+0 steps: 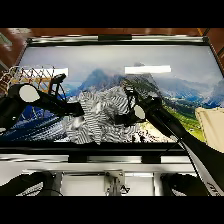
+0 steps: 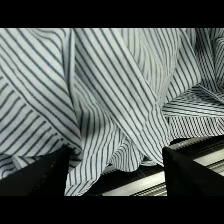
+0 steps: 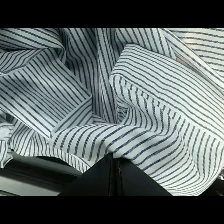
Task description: Fold the shirts.
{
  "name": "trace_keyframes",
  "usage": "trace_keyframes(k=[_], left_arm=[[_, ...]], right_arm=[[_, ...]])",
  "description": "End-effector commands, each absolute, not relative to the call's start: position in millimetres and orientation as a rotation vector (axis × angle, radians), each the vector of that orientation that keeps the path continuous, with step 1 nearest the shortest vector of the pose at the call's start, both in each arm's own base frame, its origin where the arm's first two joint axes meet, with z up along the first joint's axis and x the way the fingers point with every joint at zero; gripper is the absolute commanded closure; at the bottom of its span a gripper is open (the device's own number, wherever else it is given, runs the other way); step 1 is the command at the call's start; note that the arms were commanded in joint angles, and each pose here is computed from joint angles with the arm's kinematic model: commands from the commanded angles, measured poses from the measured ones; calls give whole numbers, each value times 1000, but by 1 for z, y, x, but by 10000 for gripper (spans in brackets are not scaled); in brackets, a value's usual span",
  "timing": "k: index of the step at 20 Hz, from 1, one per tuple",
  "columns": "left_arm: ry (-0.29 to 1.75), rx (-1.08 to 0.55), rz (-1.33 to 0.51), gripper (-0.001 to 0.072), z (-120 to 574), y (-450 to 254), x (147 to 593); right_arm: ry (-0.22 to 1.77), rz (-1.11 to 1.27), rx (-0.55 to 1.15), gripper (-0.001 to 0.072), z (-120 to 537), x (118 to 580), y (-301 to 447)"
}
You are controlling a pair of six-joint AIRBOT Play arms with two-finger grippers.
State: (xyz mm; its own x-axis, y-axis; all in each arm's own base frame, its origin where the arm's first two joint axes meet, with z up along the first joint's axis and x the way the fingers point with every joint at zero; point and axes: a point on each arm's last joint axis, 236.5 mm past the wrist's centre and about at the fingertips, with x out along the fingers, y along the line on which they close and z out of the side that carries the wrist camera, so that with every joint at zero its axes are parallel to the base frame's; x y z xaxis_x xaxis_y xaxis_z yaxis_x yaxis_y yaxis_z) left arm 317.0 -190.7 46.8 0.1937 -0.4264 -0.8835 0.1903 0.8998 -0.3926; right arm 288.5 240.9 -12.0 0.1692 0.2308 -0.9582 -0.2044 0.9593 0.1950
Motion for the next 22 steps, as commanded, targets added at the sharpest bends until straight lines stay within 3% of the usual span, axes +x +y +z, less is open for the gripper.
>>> trace_keyframes(k=[1, 4, 8, 10, 17, 22], left_arm=[[1340, -258, -429, 24, 34, -213, 317], [1328, -264, -448, 24, 44, -215, 314], [1317, -28, -172, 24, 70, -105, 312], [1306, -18, -107, 24, 92, -78, 301], [1223, -136, -347, 24, 87, -213, 286], [1384, -57, -314, 24, 12, -242, 288]], right_arm=[[1353, 300, 3, 639, -15, 293, 238], [1354, 300, 1, 638, -15, 293, 238], [1344, 312, -7, 638, -14, 294, 239], [1332, 319, -7, 638, -14, 297, 241], [1306, 350, -57, 638, -13, 301, 240], [1348, 328, -137, 639, -18, 294, 222]])
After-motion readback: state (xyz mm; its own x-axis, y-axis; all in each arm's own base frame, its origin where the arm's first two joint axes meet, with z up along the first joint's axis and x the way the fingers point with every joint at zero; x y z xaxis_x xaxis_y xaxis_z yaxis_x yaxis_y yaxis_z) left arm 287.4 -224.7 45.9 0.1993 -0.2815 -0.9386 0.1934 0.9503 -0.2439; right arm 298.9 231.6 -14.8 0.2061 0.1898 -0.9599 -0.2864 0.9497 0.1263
